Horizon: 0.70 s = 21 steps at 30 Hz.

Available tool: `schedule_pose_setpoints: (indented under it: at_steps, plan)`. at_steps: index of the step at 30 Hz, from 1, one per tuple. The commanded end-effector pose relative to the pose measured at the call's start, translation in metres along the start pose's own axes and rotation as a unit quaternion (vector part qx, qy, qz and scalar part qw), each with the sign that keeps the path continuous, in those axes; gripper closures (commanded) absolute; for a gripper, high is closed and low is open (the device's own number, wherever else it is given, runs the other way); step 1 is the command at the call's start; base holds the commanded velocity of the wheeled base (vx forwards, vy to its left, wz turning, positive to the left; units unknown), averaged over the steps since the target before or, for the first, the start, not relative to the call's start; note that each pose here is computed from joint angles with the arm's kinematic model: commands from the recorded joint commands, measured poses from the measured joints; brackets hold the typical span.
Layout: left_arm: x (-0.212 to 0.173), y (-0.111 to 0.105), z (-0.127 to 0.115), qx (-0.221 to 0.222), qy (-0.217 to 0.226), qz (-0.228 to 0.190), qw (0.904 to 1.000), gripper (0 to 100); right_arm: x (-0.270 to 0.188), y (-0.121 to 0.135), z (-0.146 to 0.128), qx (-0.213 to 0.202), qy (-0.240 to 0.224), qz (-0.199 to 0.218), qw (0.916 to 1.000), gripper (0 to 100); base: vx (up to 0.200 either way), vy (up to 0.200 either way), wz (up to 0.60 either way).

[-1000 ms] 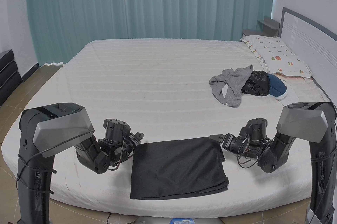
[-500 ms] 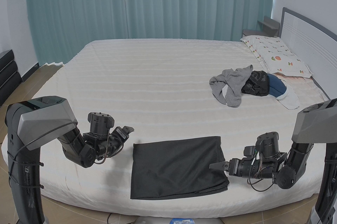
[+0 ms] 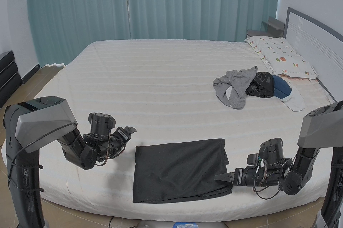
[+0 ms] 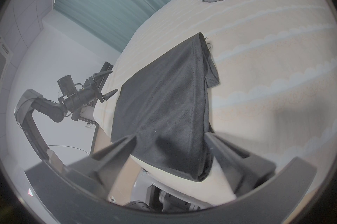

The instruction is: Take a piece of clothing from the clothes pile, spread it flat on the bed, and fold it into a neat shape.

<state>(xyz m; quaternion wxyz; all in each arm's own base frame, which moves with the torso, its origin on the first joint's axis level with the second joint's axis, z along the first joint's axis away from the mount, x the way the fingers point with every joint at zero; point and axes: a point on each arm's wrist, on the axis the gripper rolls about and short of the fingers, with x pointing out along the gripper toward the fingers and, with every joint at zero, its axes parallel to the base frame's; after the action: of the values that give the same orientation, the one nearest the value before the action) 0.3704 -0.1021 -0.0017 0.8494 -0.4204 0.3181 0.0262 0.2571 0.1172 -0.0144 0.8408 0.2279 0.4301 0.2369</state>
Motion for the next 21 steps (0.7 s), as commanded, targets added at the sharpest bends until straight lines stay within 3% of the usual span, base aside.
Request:
schedule_pose_setpoints:
  at_steps: [1,7,14,21]
  plan:
    - [0.000,-0.001,0.001,0.000,-0.001,-0.001,1.0000,0,0.001,-0.004,-0.003,-0.001,0.007,-0.007,0.9999,100,0.000,0.000,0.00]
    - [0.001,0.001,0.004,-0.003,-0.004,0.001,1.0000,0,-0.009,-0.010,-0.005,-0.036,0.008,-0.019,0.9992,100,0.000,0.000,0.00]
    - [0.001,0.002,0.005,-0.003,-0.006,0.002,1.0000,0,-0.014,-0.008,-0.006,-0.044,0.006,-0.018,0.9988,100,0.000,0.000,0.00]
    - [0.001,0.002,0.005,-0.004,-0.006,0.002,1.0000,0,-0.017,-0.015,-0.012,-0.069,0.030,-0.034,0.9966,100,0.000,0.000,0.00]
